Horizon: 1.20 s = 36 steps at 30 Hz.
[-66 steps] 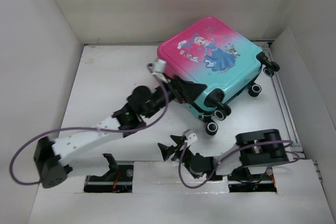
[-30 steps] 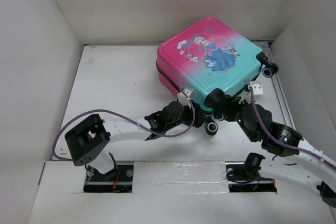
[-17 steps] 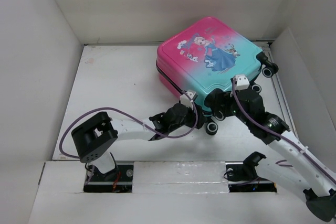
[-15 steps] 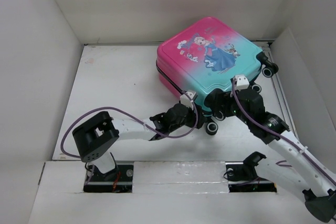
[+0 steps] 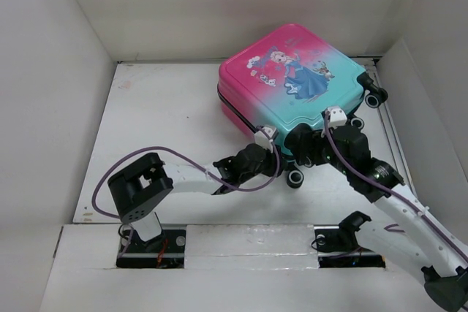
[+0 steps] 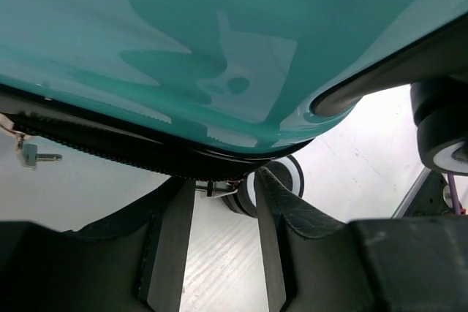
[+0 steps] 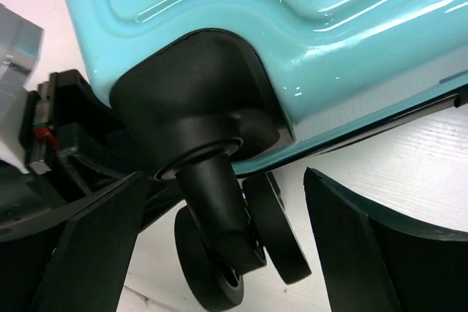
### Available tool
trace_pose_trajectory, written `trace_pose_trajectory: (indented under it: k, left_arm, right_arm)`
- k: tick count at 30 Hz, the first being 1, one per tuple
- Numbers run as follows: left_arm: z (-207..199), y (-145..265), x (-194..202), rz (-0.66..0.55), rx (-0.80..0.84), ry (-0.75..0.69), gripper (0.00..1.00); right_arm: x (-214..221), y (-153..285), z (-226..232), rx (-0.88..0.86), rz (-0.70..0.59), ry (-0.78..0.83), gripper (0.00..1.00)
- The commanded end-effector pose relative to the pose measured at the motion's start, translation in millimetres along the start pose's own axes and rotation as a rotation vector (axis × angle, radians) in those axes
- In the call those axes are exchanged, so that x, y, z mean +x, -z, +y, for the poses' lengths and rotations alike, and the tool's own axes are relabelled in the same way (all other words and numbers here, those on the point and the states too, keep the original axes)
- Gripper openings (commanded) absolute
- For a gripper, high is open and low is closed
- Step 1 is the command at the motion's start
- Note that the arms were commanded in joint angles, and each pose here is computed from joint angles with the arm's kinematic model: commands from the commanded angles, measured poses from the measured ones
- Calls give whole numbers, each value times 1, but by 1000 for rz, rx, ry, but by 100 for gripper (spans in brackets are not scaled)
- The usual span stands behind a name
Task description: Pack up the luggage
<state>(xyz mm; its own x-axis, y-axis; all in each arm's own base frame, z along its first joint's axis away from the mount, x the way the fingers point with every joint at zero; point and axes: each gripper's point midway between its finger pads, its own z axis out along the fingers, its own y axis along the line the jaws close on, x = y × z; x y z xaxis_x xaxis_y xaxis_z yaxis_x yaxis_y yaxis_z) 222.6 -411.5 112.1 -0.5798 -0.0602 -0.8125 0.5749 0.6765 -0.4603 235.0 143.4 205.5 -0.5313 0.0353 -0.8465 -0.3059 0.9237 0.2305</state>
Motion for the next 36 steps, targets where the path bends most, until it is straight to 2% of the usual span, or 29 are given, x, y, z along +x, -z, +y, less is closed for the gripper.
trace_pose_trajectory:
  k: [1,3,5,9,17,21,23,24,26,30,31,33,34,36]
  left_arm:
    - [-17,-7,-21,-65,48,-2,34]
    - [-16,-9,-19,-64,47,-2,29]
    - [-16,-9,-19,-64,47,-2,28]
    - [-17,-12,-19,-64,47,-2,25]
    - [-17,-12,-29,-114,42,16,23]
    - [-15,-14,-28,-119,34,16,13]
    - [-13,-14,-29,-124,27,17,5]
    - [-13,-14,-29,-124,27,17,0]
    - [-11,-15,-28,-122,13,16,0]
    - [-2,-8,-24,-128,-9,15,0]
    - [-5,-3,-34,-153,-6,11,0]
    - [3,2,-29,-149,-27,8,0]
    - [3,4,-34,-164,-31,2,0]
    - [9,7,-26,-145,-43,-3,0]
  right_arm:
    - [-9,10,2,9,-53,-16,93]
    - [-10,13,5,-3,-61,-23,93]
    - [-6,13,0,19,-45,-20,96]
    - [-2,14,3,19,-24,-31,96]
    - [12,11,8,36,37,-48,96]
    - [14,9,4,63,43,-38,96]
    - [14,9,5,64,43,-47,96]
    - [14,9,5,64,43,-47,94]
    - [14,9,5,64,43,-47,88]
    - [15,8,3,77,47,-45,69]
    - [15,8,3,77,47,-45,70]
    - [16,8,4,69,51,-45,80]
    - [16,8,4,69,51,-45,80]
    - [16,8,6,61,53,-40,64]
